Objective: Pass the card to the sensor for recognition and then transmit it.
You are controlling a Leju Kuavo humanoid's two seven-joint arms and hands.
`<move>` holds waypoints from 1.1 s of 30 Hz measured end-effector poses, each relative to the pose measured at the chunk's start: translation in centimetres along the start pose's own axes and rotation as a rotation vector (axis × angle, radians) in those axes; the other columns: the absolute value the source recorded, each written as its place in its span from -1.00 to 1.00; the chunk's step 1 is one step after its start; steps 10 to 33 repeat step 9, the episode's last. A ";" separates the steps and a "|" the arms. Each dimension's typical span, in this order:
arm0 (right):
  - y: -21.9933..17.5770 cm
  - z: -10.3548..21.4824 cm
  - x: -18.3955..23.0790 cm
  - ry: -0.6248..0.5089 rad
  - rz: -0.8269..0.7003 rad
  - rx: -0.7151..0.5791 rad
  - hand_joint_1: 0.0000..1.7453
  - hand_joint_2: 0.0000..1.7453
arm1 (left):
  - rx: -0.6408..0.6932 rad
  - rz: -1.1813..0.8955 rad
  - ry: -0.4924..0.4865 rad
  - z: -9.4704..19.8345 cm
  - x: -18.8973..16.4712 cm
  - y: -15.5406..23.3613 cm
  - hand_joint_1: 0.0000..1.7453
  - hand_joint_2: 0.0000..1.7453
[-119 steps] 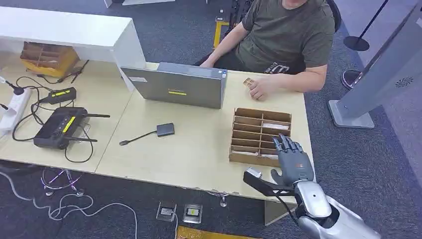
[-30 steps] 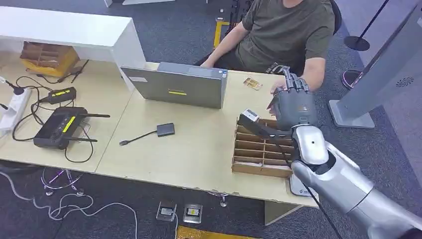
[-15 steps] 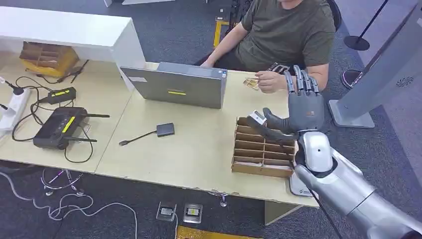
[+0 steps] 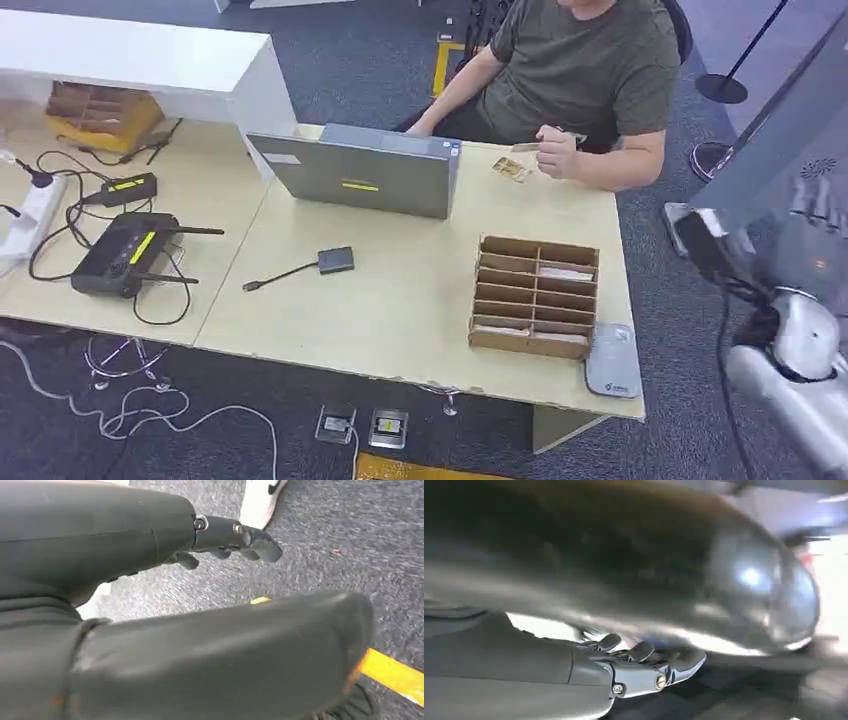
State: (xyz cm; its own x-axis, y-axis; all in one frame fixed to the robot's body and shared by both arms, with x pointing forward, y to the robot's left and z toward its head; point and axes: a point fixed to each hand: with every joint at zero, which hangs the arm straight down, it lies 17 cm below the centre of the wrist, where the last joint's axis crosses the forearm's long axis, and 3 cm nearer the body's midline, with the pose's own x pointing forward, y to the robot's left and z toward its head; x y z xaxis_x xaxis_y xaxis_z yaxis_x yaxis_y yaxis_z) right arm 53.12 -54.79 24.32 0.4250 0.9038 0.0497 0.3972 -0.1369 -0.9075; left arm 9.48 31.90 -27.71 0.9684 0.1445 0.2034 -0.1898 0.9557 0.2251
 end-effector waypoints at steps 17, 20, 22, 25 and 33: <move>6.5 8.0 -22.1 0.547 -0.199 0.140 -1.00 -1.00 | 0.004 0.061 -0.002 0.1 0.0 -0.2 -1.00 -1.00; 6.5 8.0 -22.1 0.547 -0.199 0.140 -1.00 -1.00 | 0.004 0.061 -0.002 0.1 0.0 -0.2 -1.00 -1.00; 6.5 8.0 -22.1 0.547 -0.199 0.140 -1.00 -1.00 | 0.004 0.061 -0.002 0.1 0.0 -0.2 -1.00 -1.00; 6.5 8.0 -22.1 0.547 -0.199 0.140 -1.00 -1.00 | 0.004 0.061 -0.002 0.1 0.0 -0.2 -1.00 -1.00; 6.5 8.0 -22.1 0.547 -0.199 0.140 -1.00 -1.00 | 0.004 0.061 -0.002 0.1 0.0 -0.2 -1.00 -1.00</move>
